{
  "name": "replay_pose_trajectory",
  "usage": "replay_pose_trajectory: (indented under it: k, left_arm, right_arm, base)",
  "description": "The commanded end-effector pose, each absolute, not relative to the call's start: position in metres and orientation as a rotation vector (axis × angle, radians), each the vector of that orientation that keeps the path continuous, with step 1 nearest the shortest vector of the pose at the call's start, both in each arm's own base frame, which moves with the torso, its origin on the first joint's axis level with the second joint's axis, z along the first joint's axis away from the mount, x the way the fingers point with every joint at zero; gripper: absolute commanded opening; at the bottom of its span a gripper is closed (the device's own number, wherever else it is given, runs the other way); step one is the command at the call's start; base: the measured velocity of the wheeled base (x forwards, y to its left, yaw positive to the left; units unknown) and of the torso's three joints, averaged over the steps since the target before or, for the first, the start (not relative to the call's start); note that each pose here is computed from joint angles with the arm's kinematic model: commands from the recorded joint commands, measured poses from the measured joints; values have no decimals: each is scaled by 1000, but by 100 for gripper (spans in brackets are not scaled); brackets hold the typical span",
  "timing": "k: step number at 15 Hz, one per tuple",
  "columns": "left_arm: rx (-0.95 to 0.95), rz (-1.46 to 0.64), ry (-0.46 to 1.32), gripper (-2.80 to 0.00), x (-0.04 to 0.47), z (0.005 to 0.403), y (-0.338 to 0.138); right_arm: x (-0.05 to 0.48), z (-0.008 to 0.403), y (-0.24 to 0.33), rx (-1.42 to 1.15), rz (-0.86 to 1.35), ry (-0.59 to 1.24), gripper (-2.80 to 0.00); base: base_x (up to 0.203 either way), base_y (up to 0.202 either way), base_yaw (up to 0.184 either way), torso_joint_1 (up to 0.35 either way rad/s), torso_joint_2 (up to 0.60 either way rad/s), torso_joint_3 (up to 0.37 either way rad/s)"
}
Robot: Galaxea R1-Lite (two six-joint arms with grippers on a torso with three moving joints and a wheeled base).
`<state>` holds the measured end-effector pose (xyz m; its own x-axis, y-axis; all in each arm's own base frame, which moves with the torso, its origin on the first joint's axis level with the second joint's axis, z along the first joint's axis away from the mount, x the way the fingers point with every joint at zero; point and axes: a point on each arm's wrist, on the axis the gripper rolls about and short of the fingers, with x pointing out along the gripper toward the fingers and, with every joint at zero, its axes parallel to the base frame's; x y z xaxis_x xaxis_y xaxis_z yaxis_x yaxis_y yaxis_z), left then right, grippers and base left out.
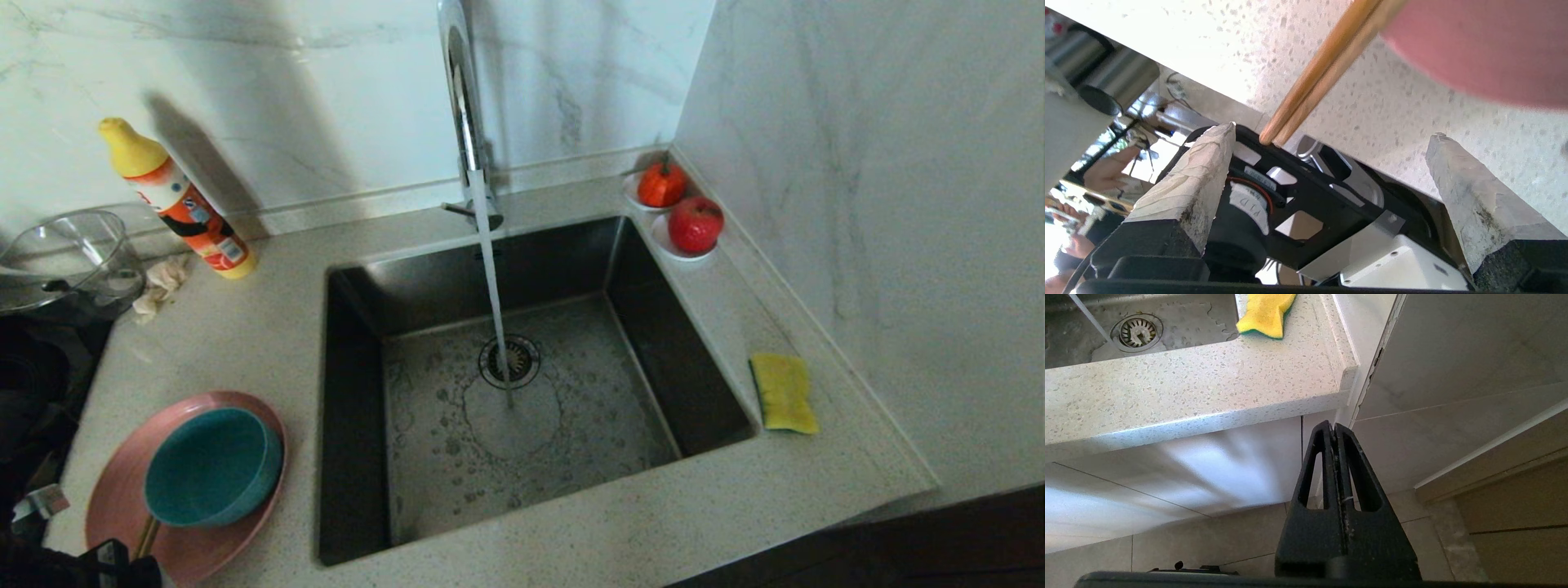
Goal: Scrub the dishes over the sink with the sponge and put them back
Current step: Rinse the chopsticks
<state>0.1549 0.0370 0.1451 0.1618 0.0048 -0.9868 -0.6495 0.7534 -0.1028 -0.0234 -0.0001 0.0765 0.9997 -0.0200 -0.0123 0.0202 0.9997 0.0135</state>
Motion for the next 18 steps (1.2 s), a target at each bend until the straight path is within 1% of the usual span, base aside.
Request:
replay_pose_trajectory:
  k: [1,9,14,18]
  left_arm:
    - [-601,525,1379,0,163,137,40]
    - [-647,564,1357,0,179,126,47]
    - [-696,521,1373,0,184,125,47]
    - [-704,521,1351,0,185,129,47]
  right_arm:
    - [-23,76,0,14,-20,12,-280]
    - [-23,76,0,14,-21,12,-280]
    - [-23,76,0,14,-20,12,-280]
    - [-23,76,0,14,-20,12,-280]
  base:
    - [0,0,0,0,0,0]
    - [0,0,0,0,0,0]
    - [0,0,0,0,0,0]
    - [0,0,0,0,0,0]
